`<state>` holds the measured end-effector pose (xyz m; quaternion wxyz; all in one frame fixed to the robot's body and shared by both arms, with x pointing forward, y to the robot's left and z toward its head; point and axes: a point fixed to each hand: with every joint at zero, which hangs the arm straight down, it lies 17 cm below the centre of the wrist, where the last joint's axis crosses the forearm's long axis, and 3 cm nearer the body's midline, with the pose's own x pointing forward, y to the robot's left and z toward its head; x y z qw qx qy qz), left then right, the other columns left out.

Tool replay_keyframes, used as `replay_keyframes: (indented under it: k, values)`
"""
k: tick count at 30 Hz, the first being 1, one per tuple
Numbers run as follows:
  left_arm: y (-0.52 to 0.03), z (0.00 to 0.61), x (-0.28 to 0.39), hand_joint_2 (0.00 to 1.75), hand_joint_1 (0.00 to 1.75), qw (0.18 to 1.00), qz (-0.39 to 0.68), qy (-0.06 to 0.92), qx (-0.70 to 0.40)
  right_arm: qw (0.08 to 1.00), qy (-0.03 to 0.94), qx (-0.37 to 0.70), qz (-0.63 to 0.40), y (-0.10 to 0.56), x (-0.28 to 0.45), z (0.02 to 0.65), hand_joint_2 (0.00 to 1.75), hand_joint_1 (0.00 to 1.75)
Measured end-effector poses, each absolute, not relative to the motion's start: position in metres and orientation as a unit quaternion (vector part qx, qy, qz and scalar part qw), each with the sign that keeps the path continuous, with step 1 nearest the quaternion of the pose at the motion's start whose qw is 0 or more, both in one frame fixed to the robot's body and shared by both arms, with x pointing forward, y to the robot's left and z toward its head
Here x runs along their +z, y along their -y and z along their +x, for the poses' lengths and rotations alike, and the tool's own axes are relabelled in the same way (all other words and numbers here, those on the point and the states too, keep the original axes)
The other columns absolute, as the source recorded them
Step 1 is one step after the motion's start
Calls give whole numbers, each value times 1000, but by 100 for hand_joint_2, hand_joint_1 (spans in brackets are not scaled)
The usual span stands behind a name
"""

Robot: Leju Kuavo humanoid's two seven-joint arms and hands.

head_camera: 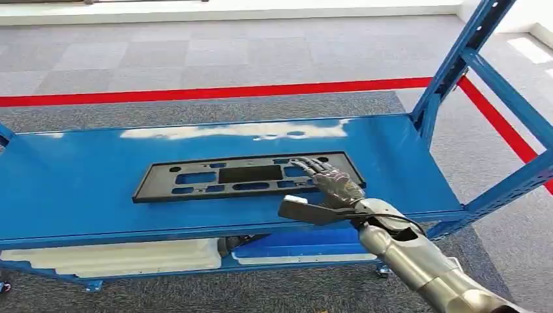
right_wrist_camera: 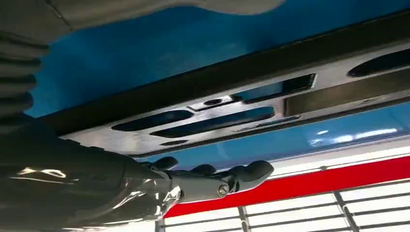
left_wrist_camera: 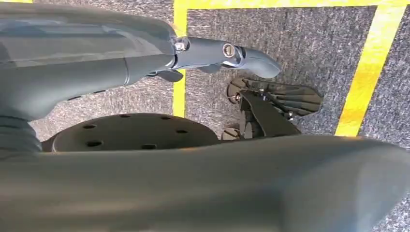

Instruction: Take the parts from the cabinet and place them on the table.

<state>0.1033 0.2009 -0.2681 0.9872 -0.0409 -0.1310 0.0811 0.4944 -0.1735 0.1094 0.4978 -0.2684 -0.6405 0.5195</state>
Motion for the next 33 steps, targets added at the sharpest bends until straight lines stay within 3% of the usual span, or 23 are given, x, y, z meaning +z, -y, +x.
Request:
replay_keyframes:
  k: [12,24,25,26,33]
  values:
    - [-200,104,-268,0,0,987,-44,132,80,494,609,544,-300,179,96,503,175,0]
    - [-199,106,-267,0,0,986,-45,136,79,468,557,562,-395,224,96,526,175,5]
    - [-199,106,-267,0,0,986,-45,138,79,461,552,565,-405,229,96,528,175,159]
    - [-199,106,-267,0,0,986,-45,139,79,457,545,567,-416,234,96,530,175,175]
    - [-200,107,-267,0,0,986,-44,140,79,434,516,579,-459,259,89,528,175,175]
